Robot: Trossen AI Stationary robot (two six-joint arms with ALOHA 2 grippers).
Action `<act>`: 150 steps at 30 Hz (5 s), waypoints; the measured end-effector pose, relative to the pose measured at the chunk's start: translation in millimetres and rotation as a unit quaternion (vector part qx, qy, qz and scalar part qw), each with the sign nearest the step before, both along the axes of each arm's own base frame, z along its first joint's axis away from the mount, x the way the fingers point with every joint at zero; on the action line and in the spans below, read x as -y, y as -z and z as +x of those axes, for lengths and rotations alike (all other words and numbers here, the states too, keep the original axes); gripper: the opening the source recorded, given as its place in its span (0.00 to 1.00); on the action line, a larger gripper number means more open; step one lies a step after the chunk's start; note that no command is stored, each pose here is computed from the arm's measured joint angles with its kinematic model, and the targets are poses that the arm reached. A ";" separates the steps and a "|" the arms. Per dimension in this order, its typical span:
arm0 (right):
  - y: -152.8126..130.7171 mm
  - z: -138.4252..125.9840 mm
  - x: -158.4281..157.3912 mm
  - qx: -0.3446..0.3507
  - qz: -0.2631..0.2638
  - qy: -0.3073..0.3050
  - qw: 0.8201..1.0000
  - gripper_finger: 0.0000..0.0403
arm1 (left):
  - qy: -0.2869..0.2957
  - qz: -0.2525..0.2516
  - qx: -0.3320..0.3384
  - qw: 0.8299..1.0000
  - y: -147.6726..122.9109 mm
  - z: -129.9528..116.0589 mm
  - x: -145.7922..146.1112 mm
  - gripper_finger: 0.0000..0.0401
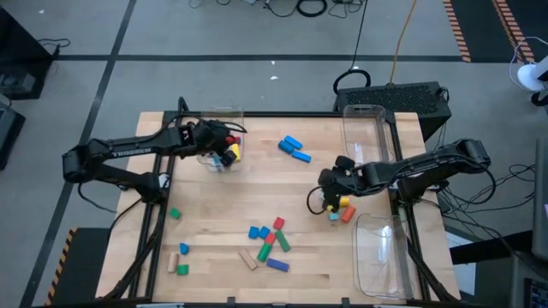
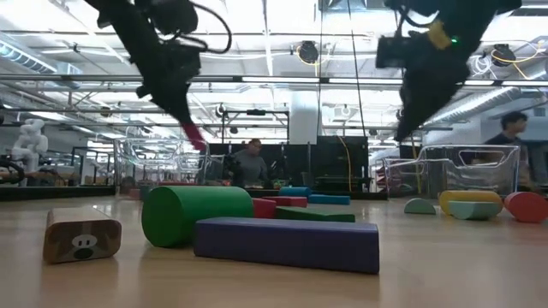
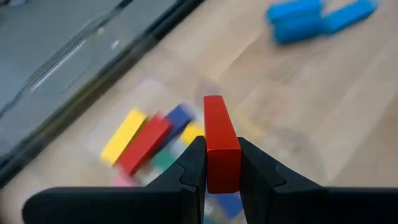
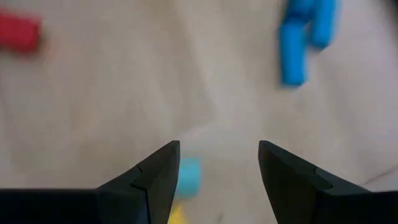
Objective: Sort blocks by size
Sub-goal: Put the red rectangle block into the top left transparent bin, then put the blue rectangle block into the top left transparent bin
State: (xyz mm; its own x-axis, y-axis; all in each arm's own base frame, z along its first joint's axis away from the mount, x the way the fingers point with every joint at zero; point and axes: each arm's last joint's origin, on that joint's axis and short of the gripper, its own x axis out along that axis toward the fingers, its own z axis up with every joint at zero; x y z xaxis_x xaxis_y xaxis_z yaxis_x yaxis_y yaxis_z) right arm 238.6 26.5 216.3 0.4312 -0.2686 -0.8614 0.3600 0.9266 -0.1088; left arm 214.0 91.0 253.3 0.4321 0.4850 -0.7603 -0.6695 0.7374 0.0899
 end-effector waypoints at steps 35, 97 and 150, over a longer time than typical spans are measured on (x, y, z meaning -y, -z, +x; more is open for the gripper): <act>39.9 36.2 78.6 -0.031 -0.038 0.008 0.999 0.50 | -0.024 0.003 -0.134 0.991 28.2 -4.8 -24.9 0.51; 81.1 72.1 82.7 -0.025 -0.138 -0.079 0.987 0.19 | 0.427 0.161 0.044 0.889 66.9 112.3 21.1 0.52; 37.5 91.6 36.6 0.130 -0.229 -0.127 0.956 0.19 | 0.437 0.203 0.042 0.875 63.5 117.8 37.6 0.28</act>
State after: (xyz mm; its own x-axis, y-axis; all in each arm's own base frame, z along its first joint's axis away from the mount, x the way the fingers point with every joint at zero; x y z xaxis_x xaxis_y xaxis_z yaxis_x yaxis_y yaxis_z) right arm 330.2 -10.1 178.8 0.7158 -0.4500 -0.5340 0.1996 0.8646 -0.4611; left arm 331.8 53.4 189.8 0.8184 0.1645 -0.5506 0.1174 0.8901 0.4404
